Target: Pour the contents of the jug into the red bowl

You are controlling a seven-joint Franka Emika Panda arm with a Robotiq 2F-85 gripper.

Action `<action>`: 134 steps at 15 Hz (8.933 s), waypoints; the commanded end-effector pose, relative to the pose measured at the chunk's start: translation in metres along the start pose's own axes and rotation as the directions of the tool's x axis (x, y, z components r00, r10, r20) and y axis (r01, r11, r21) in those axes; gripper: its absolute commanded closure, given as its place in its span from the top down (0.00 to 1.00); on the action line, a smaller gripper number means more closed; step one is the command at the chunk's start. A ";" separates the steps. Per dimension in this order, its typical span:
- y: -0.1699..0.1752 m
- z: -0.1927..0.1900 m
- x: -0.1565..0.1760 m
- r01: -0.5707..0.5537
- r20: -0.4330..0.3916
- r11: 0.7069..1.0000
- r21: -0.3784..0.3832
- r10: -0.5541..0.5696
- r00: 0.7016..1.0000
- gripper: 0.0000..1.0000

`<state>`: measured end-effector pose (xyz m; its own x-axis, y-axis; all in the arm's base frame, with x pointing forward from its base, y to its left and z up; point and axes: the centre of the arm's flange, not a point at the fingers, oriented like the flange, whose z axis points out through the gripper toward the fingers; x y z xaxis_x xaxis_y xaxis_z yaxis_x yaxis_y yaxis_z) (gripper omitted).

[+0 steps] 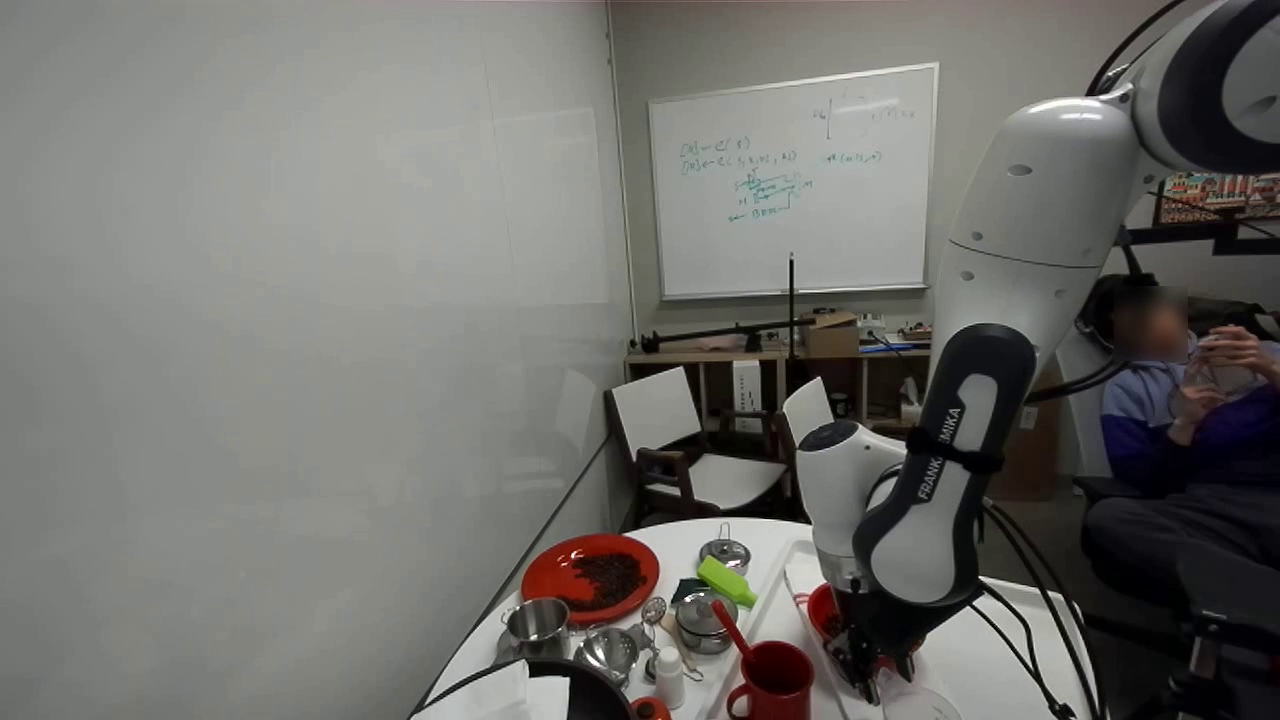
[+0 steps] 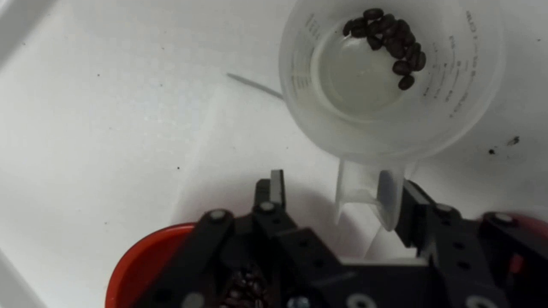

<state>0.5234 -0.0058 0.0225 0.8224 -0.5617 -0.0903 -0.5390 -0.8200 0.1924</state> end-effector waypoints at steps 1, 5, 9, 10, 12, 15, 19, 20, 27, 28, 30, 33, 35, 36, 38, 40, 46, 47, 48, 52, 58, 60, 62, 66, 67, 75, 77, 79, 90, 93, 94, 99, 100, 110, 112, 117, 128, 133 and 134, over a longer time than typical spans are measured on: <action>-0.004 0.006 0.002 -0.004 0.020 1.000 0.012 0.004 1.000 0.28; -0.005 0.002 -0.002 0.016 0.057 0.999 0.036 -0.018 0.998 0.07; 0.005 -0.026 -0.010 0.056 0.076 0.995 0.083 -0.062 0.995 0.11; 0.010 -0.037 -0.010 0.062 0.066 0.994 0.089 -0.068 0.996 0.11; 0.022 -0.058 -0.009 0.066 0.039 0.995 0.080 -0.070 0.997 0.11; 0.040 -0.083 -0.002 0.040 0.011 0.997 0.065 -0.041 0.999 0.11; 0.058 -0.105 0.007 -0.021 -0.063 1.000 0.021 0.022 0.998 0.11; 0.061 -0.108 0.009 -0.030 -0.083 1.000 0.007 0.030 0.996 0.11; 0.061 -0.116 0.028 -0.193 -0.275 0.977 -0.089 0.162 0.948 0.11; 0.060 -0.116 0.029 -0.218 -0.300 0.971 -0.097 0.180 0.937 0.11; 0.059 -0.115 0.035 -0.278 -0.363 0.953 -0.118 0.220 0.906 0.11; 0.060 -0.113 0.047 -0.358 -0.439 0.923 -0.140 0.266 0.858 0.11; 0.060 -0.111 0.055 -0.414 -0.498 0.898 -0.147 0.295 0.816 0.11; 0.060 -0.110 0.059 -0.443 -0.527 0.884 -0.150 0.308 0.792 0.11; 0.059 -0.109 0.065 -0.493 -0.587 0.855 -0.159 0.320 0.743 0.11; 0.056 -0.107 0.069 -0.538 -0.641 0.826 -0.169 0.323 0.697 0.11; 0.039 -0.101 0.065 -0.651 -0.813 0.736 -0.184 0.259 0.522 0.10; 0.036 -0.099 0.064 -0.668 -0.838 0.721 -0.184 0.239 0.490 0.10; 0.034 -0.098 0.063 -0.683 -0.859 0.707 -0.184 0.222 0.461 0.10; 0.023 -0.093 0.056 -0.737 -0.925 0.657 -0.160 0.161 0.344 0.10; 0.010 -0.082 0.051 -0.791 -0.976 0.603 -0.107 0.089 0.200 0.10; 0.008 -0.080 0.052 -0.803 -0.984 0.588 -0.101 0.058 0.166 0.10; 0.005 -0.076 0.055 -0.809 -0.990 0.579 -0.107 0.013 0.140 0.10; -0.010 -0.064 0.050 -0.793 -0.990 0.593 -0.138 -0.103 0.095 0.10; -0.015 -0.060 0.047 -0.785 -0.987 0.602 -0.149 -0.135 0.084 0.10; -0.036 -0.031 0.032 -0.762 -0.956 0.614 -0.206 -0.291 0.024 0.10; -0.038 -0.025 0.031 -0.773 -0.948 0.596 -0.217 -0.318 0.020 0.10; -0.038 -0.020 0.032 -0.789 -0.937 0.570 -0.228 -0.347 0.020 0.10; -0.035 -0.003 0.036 -0.853 -0.884 0.452 -0.262 -0.466 0.024 0.10; -0.034 -0.001 0.037 -0.858 -0.879 0.431 -0.278 -0.474 0.047 0.10; -0.034 -0.001 0.038 -0.837 -0.882 0.432 -0.337 -0.456 0.120 0.10; -0.040 0.000 0.035 -0.694 -0.859 0.510 -0.508 -0.366 0.359 0.10; -0.041 0.001 0.036 -0.669 -0.845 0.516 -0.534 -0.354 0.401 0.10; -0.047 -0.068 0.011 -0.290 -0.702 0.733 -0.615 -0.342 0.624 0.10; -0.045 -0.085 0.000 -0.200 -0.685 0.781 -0.592 -0.356 0.635 0.10; -0.044 -0.106 -0.024 0.035 -0.653 0.874 -0.484 -0.388 0.651 0.10; -0.047 -0.076 -0.058 0.515 -0.520 0.852 -0.099 -0.485 0.703 0.10; -0.035 -0.062 -0.065 0.665 -0.453 0.742 0.080 -0.567 0.688 0.10; -0.033 -0.055 -0.066 0.692 -0.442 0.713 0.111 -0.588 0.677 0.10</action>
<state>0.4997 0.0721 0.0852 0.9455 0.0955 0.3113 0.0780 -0.9946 0.0682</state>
